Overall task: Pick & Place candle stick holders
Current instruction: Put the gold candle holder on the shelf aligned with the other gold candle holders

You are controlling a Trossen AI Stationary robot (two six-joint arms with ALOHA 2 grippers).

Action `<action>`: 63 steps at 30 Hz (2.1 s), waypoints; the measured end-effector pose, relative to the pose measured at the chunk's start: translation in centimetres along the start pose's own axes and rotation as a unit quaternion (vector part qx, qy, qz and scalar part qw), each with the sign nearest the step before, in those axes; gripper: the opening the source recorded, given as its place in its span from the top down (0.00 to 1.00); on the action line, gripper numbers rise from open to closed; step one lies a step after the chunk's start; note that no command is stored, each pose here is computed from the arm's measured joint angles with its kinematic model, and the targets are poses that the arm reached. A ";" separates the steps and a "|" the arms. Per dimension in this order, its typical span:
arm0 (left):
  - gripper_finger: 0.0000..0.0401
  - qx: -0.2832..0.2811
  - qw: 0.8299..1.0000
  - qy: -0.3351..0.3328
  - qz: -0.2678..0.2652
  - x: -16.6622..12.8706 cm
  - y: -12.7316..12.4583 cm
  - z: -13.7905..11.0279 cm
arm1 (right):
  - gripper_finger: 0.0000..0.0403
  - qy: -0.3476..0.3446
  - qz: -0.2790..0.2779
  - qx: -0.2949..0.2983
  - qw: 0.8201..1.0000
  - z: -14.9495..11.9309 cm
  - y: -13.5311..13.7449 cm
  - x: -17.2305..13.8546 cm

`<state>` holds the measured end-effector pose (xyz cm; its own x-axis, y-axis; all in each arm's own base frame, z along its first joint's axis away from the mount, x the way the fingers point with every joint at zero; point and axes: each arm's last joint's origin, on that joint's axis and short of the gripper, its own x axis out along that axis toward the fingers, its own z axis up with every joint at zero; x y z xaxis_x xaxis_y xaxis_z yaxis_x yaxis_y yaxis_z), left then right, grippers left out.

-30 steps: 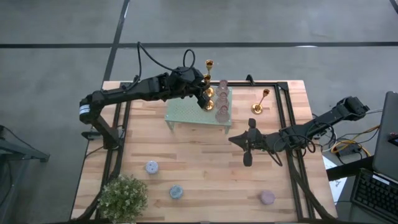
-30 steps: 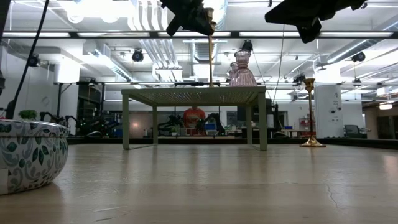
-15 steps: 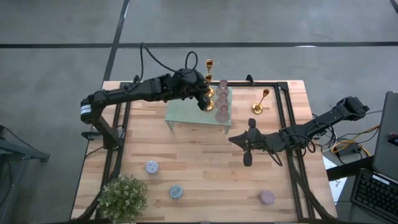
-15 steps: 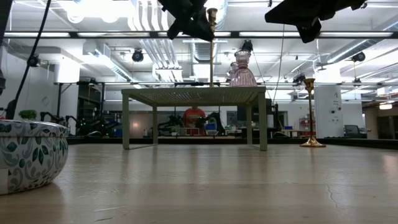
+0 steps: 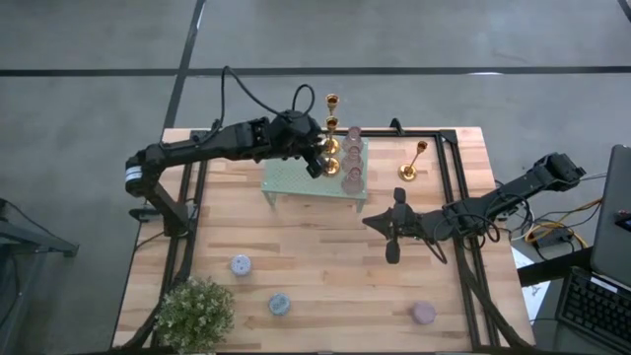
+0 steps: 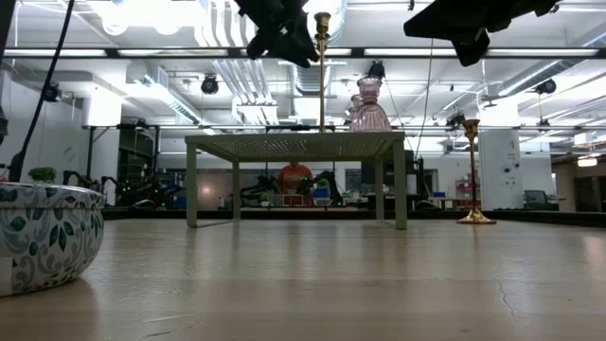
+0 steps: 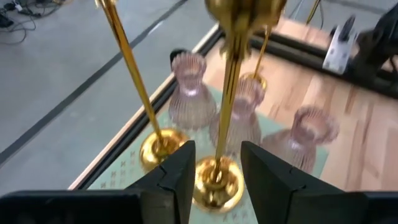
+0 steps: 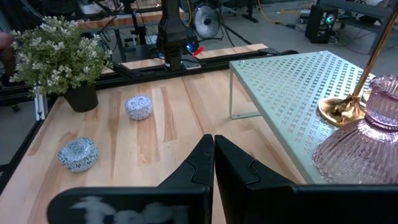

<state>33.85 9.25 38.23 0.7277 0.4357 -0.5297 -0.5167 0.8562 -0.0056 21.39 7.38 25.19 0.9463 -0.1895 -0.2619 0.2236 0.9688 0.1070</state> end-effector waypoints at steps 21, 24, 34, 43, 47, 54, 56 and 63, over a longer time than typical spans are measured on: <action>0.67 0.031 0.995 -0.068 -0.063 -5.6 -2.9 -7.4 | 0.98 0.003 -0.092 0.085 0.992 -0.3 -0.8 -0.6; 0.67 0.015 0.989 -0.116 -0.094 -6.8 -3.1 -9.1 | 0.98 -0.002 -0.095 0.094 0.991 -0.2 -1.0 -0.9; 0.67 0.012 0.960 -0.207 -0.189 -8.8 -4.6 -14.8 | 0.98 -0.045 -0.153 0.114 0.981 0.4 -1.4 -3.3; 0.67 0.021 0.950 -0.205 -0.233 -9.9 -5.0 -18.4 | 0.98 -0.055 -0.268 0.141 0.951 -1.4 -3.0 -5.0; 0.67 0.010 0.936 -0.238 -0.260 -10.1 -5.3 -19.3 | 0.98 -0.030 -0.322 0.170 0.931 -3.0 -4.7 -5.6; 0.67 -0.017 0.915 -0.296 -0.274 -9.7 -5.1 -20.4 | 0.98 -0.016 -0.394 0.188 0.899 -4.4 -6.6 -5.8; 0.67 -0.021 0.912 -0.302 -0.276 -9.6 -5.1 -20.6 | 0.98 -0.012 -0.405 0.182 0.896 -4.6 -6.8 -5.5; 0.67 -0.022 0.910 -0.307 -0.277 -9.6 -5.1 -20.7 | 0.91 0.012 -0.452 0.142 0.881 -5.5 -7.7 -4.4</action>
<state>20.13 -5.01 25.75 0.9900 0.0242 0.1392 -0.0005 0.9857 -0.1685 14.25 1.61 20.28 0.3482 -0.8558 -0.3826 0.9352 0.3450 0.0795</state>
